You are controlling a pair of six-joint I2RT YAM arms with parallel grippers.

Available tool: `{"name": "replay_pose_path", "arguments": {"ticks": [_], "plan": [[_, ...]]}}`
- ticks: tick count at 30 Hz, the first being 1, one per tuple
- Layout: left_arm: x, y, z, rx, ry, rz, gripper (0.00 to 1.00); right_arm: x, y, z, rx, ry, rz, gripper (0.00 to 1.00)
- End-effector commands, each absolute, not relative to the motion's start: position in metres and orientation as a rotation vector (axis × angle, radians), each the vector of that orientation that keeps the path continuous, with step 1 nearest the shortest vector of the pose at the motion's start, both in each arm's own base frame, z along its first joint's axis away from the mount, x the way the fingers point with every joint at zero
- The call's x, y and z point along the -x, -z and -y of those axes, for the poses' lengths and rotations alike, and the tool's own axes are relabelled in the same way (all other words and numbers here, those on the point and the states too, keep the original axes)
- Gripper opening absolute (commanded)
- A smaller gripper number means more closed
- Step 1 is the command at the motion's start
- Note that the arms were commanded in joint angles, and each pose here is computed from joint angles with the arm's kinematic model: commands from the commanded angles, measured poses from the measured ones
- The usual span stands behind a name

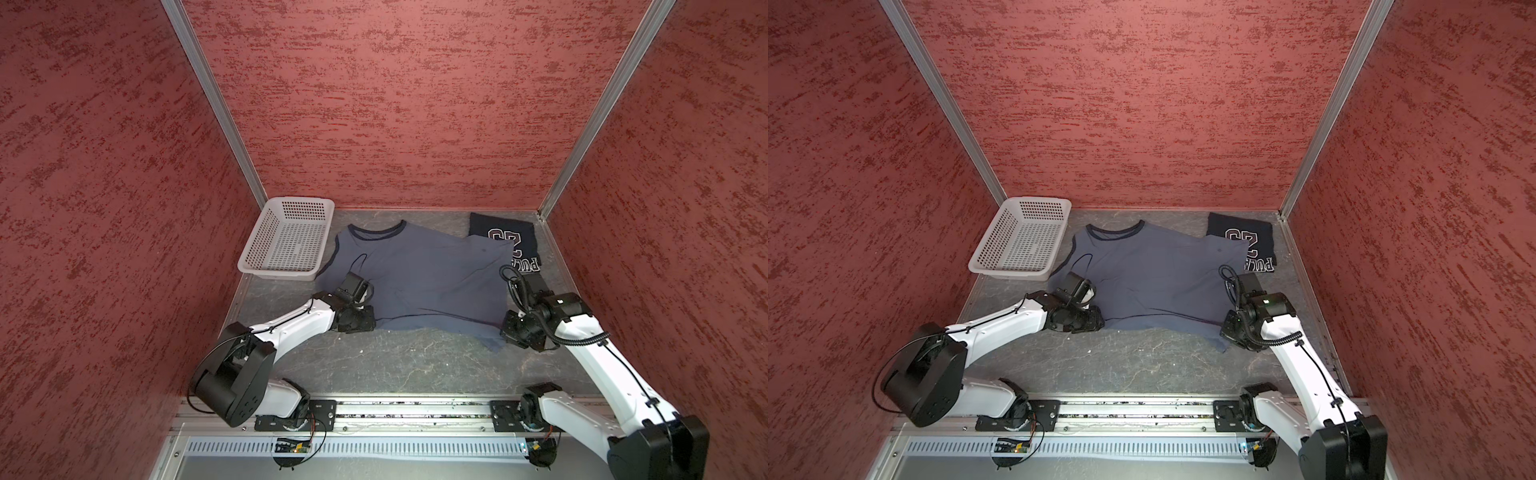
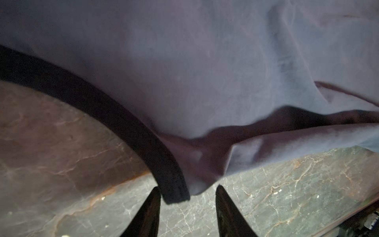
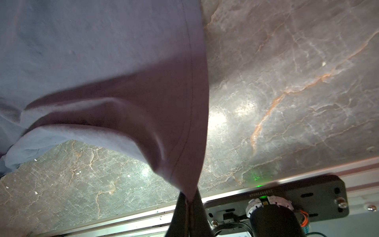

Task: Fold and stack tank tops
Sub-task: Smooth out the tank top at the center of the table.

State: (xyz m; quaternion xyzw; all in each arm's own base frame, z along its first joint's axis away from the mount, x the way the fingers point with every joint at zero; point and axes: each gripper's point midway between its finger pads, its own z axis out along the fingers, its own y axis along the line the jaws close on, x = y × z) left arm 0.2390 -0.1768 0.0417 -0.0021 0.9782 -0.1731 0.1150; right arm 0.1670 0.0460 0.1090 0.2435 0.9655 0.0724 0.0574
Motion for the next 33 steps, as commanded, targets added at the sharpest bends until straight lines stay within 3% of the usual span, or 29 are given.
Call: {"name": "replay_pose_path", "arguments": {"ticks": [1,4,16,21,33], "plan": [[-0.249,-0.042,0.179,-0.001,0.509,-2.82,0.55,-0.159,-0.104,-0.046,-0.796,-0.221,-2.931,0.0],[-0.251,-0.039,0.185,-0.006,0.543,-2.82,0.55,-0.157,-0.104,-0.044,-0.808,-0.205,-2.93,0.0],[-0.256,-0.057,0.181,0.012,0.528,-2.795,0.01,-0.15,-0.111,-0.045,-0.781,-0.174,-2.975,0.0],[-0.261,-0.089,0.172,0.083,0.598,-2.702,0.0,-0.144,-0.106,-0.056,-0.712,-0.123,-3.049,0.0],[-0.255,-0.053,0.131,0.269,0.369,-2.832,0.0,-0.118,-0.066,-0.08,-0.624,-0.03,-3.232,0.0]]}}
